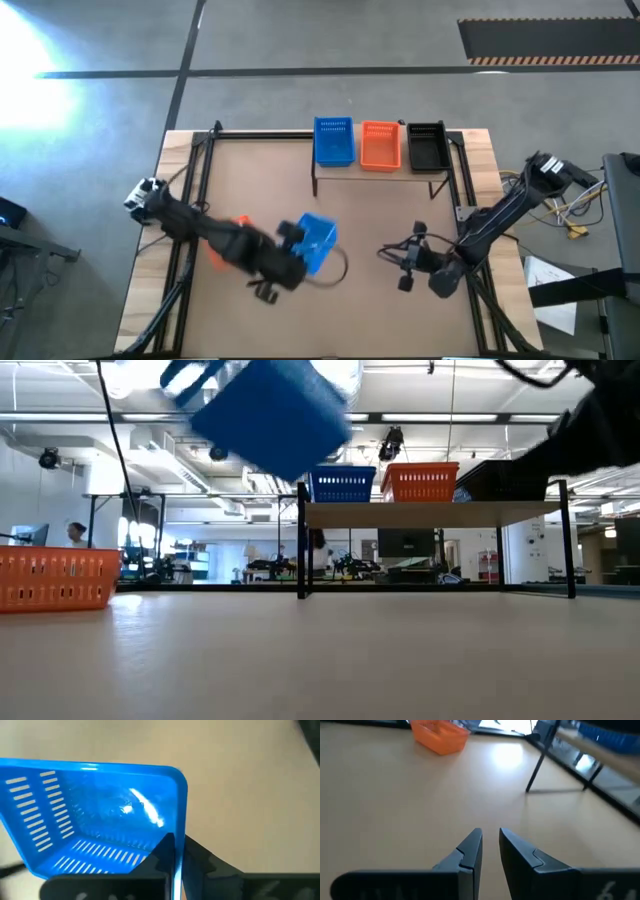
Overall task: Stack baskets on shelf by color
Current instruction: Stack the blue bin on top of the other blue bin on the shelf
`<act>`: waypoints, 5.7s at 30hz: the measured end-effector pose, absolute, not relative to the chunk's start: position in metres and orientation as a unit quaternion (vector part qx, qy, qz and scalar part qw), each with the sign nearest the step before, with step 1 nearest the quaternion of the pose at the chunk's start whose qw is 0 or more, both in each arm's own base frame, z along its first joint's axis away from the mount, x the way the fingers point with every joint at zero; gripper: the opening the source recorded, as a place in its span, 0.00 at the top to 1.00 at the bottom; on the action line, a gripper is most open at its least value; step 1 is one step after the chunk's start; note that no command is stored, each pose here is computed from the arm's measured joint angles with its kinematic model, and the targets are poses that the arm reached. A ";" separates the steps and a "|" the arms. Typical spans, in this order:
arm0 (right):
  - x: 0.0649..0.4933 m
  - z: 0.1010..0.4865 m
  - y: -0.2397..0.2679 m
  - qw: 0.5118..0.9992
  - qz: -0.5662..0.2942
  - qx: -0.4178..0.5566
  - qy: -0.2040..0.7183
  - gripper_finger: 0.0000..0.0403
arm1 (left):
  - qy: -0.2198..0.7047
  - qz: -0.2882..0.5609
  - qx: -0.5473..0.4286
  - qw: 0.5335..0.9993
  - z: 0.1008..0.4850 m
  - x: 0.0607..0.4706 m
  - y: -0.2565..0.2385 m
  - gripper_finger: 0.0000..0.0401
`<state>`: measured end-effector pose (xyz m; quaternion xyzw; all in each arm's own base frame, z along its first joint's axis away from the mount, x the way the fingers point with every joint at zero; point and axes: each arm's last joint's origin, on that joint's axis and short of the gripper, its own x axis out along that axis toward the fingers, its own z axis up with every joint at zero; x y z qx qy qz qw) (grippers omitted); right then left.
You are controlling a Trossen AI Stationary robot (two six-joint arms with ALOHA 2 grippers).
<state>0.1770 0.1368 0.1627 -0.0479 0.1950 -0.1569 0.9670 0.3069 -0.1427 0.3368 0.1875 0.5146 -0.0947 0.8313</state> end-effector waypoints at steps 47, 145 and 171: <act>0.198 0.137 0.156 0.956 -0.208 -0.078 0.191 0.85 | 0.427 0.124 0.071 0.893 0.370 0.365 0.108 1.00; 0.198 0.137 0.155 0.956 -0.208 -0.079 0.192 0.85 | 0.420 0.134 0.231 0.867 0.361 0.389 0.078 0.93; 0.198 0.137 0.155 0.956 -0.208 -0.079 0.192 0.85 | 0.435 0.202 0.316 0.819 0.364 0.397 0.048 1.00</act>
